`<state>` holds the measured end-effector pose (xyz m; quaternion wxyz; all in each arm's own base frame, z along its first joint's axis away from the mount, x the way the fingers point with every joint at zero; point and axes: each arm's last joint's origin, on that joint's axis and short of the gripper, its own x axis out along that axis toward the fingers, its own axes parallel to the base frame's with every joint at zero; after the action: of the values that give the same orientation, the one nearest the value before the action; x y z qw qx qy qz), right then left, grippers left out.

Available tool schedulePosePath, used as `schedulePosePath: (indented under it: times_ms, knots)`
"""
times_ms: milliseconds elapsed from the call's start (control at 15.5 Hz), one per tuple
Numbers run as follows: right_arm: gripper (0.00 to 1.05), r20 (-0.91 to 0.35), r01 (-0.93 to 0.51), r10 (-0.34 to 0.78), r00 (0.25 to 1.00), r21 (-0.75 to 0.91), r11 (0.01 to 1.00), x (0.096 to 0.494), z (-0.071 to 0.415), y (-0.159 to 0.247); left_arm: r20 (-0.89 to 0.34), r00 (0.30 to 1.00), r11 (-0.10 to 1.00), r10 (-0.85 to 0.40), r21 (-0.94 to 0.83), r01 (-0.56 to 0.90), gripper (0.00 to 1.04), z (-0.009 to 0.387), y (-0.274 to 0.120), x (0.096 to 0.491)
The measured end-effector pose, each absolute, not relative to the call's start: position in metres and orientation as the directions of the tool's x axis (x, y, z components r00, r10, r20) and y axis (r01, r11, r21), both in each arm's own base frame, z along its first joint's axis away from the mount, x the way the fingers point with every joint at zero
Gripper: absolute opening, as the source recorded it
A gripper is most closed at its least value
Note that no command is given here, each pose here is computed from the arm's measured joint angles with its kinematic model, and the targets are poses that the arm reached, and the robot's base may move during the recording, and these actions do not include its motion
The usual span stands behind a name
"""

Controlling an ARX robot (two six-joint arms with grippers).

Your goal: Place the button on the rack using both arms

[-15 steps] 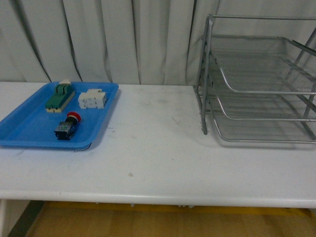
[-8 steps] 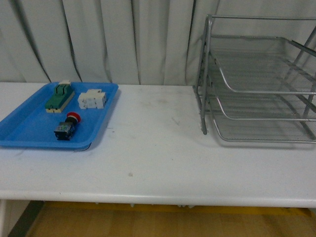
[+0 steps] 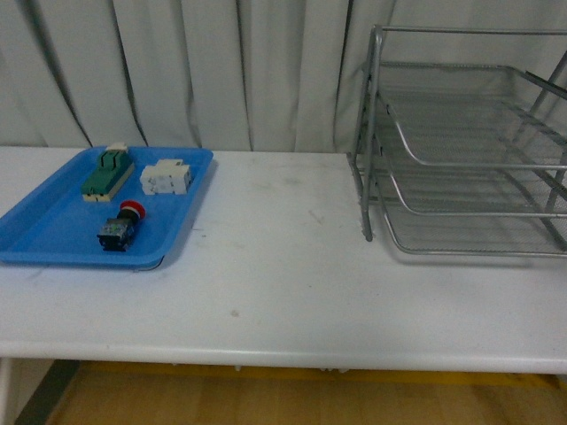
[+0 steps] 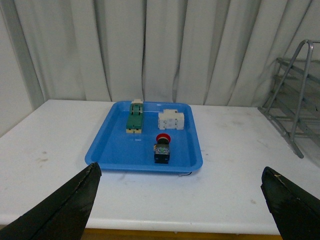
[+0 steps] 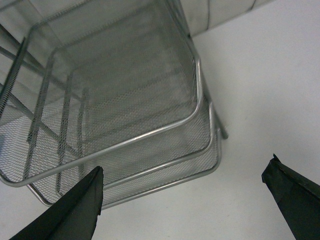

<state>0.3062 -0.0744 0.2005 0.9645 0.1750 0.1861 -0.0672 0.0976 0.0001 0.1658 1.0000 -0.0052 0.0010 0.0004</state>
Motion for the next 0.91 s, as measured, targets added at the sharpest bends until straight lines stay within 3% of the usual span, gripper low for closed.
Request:
schedulePosePath:
  times_ms: [129,323,647,776,905]
  knots:
    - [0.98,-0.436,0.208,0.002,0.9,0.433,0.877,0.326,0.18,-0.074,-0.002,1.0,1.0,0.001,-0.01,-0.001,0.98,0.166,0.0,0.098]
    - [0.98,-0.325,0.153,0.111,0.939,0.685,0.712,0.332,0.174,-0.067,-0.002,1.0,1.0,0.001,-0.01,-0.001,0.98,0.166,0.0,0.098]
    - [0.98,-0.122,0.078,0.18,0.976,0.97,0.231,0.323,0.15,-0.047,-0.002,1.0,1.0,0.001,-0.01,-0.001,0.98,0.166,0.0,0.098]
    - [0.98,-0.066,0.039,0.158,0.985,0.985,0.168,0.322,0.151,-0.045,-0.002,1.0,1.0,0.001,-0.01,-0.001,0.98,0.166,0.0,0.098]
    - [0.98,-0.168,0.154,0.095,0.981,0.978,0.143,0.32,0.129,-0.045,-0.002,1.0,1.0,0.001,-0.01,-0.001,0.98,0.166,0.0,0.098]
